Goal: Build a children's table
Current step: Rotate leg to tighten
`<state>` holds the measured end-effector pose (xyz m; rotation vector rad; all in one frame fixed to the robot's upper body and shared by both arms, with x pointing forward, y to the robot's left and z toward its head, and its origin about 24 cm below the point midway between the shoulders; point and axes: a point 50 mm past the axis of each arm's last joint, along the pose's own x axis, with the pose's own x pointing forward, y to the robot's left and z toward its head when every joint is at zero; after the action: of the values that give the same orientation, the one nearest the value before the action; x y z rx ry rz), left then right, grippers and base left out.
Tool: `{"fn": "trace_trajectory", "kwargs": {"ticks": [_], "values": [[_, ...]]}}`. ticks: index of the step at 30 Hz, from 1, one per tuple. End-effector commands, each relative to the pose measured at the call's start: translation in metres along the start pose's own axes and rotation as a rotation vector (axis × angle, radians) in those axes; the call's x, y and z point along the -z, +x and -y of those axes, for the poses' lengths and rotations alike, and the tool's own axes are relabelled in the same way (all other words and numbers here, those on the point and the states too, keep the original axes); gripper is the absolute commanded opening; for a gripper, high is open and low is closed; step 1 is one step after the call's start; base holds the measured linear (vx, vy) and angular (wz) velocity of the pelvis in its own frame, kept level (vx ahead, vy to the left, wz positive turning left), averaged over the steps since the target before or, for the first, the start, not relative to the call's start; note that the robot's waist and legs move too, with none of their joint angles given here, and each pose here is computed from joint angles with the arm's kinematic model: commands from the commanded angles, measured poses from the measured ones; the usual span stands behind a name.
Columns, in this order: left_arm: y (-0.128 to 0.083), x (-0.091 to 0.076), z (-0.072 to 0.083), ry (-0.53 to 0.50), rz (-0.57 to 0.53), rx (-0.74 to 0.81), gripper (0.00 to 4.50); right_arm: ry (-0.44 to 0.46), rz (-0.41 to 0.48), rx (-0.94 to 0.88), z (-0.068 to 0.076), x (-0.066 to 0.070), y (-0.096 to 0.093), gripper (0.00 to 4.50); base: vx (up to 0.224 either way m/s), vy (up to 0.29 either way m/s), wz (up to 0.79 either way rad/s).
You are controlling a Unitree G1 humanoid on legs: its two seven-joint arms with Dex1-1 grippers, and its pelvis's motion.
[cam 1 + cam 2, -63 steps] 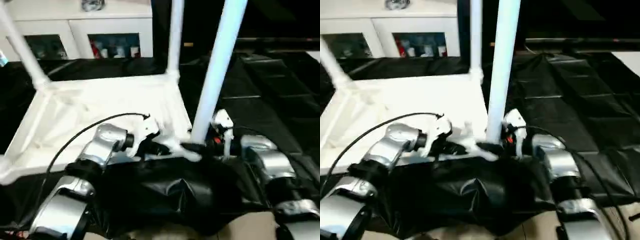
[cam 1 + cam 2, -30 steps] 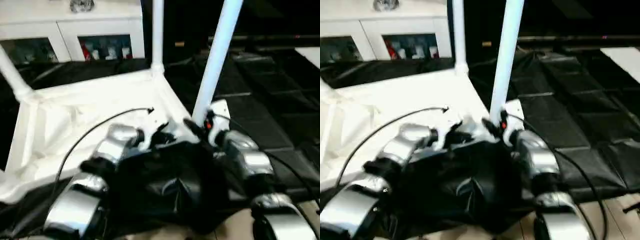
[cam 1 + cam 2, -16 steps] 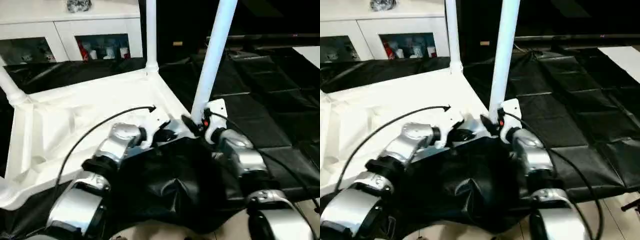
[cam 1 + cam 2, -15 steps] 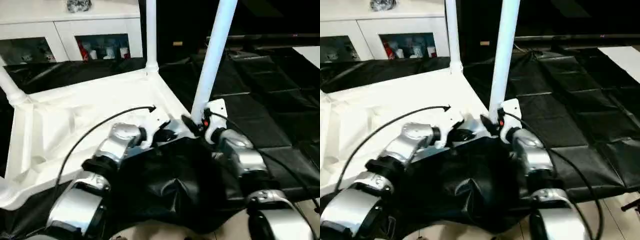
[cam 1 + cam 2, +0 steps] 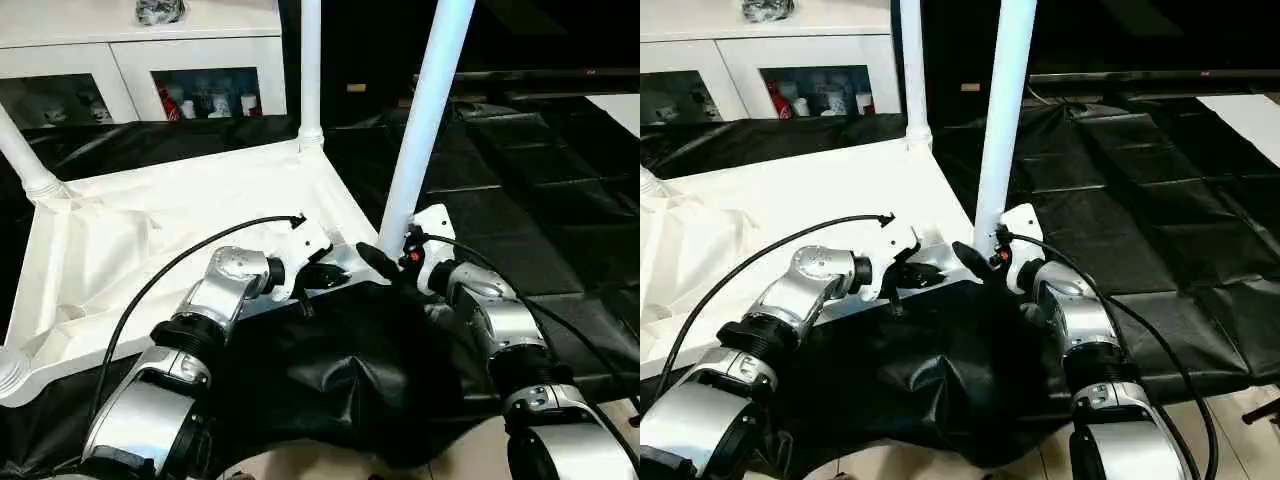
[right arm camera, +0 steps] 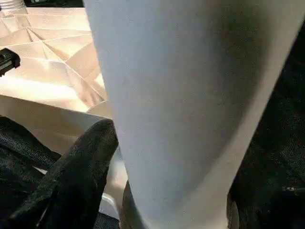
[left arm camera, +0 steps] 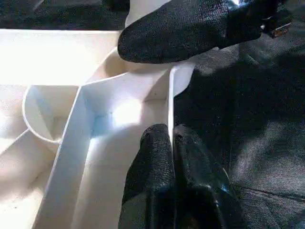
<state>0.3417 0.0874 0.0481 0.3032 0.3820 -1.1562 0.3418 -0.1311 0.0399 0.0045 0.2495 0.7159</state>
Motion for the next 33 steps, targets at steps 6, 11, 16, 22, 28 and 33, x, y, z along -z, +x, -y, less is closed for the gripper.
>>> {"fn": "trace_trajectory", "kwargs": {"ticks": [6,11,16,22,28,33], "values": [[0.0146,-0.0354,0.0115,0.088,0.162,0.066,0.00,0.001,-0.040,-0.207,-0.0380,0.0072,0.0195,3.56,0.000,0.000,0.00],[0.0146,-0.0354,0.0115,0.088,0.162,0.066,0.00,0.001,-0.040,-0.207,-0.0380,0.0072,0.0195,3.56,0.000,0.000,0.00],[0.0146,-0.0354,0.0115,0.088,0.162,0.066,0.00,0.001,-0.040,-0.207,-0.0380,0.0072,0.0195,3.56,0.000,0.000,0.00],[0.0146,-0.0354,0.0115,0.088,0.162,0.066,0.00,0.001,-0.040,-0.207,-0.0380,0.0072,0.0195,3.56,0.000,0.000,0.00],[0.0146,-0.0354,0.0115,0.088,0.162,0.066,0.00,0.001,-0.040,-0.207,-0.0380,0.0072,0.0195,3.56,0.000,0.000,0.00],[0.0146,-0.0354,0.0115,0.088,0.162,0.066,0.00,0.001,-0.040,-0.207,-0.0380,0.0072,0.0195,3.56,0.000,0.000,0.00]]}}
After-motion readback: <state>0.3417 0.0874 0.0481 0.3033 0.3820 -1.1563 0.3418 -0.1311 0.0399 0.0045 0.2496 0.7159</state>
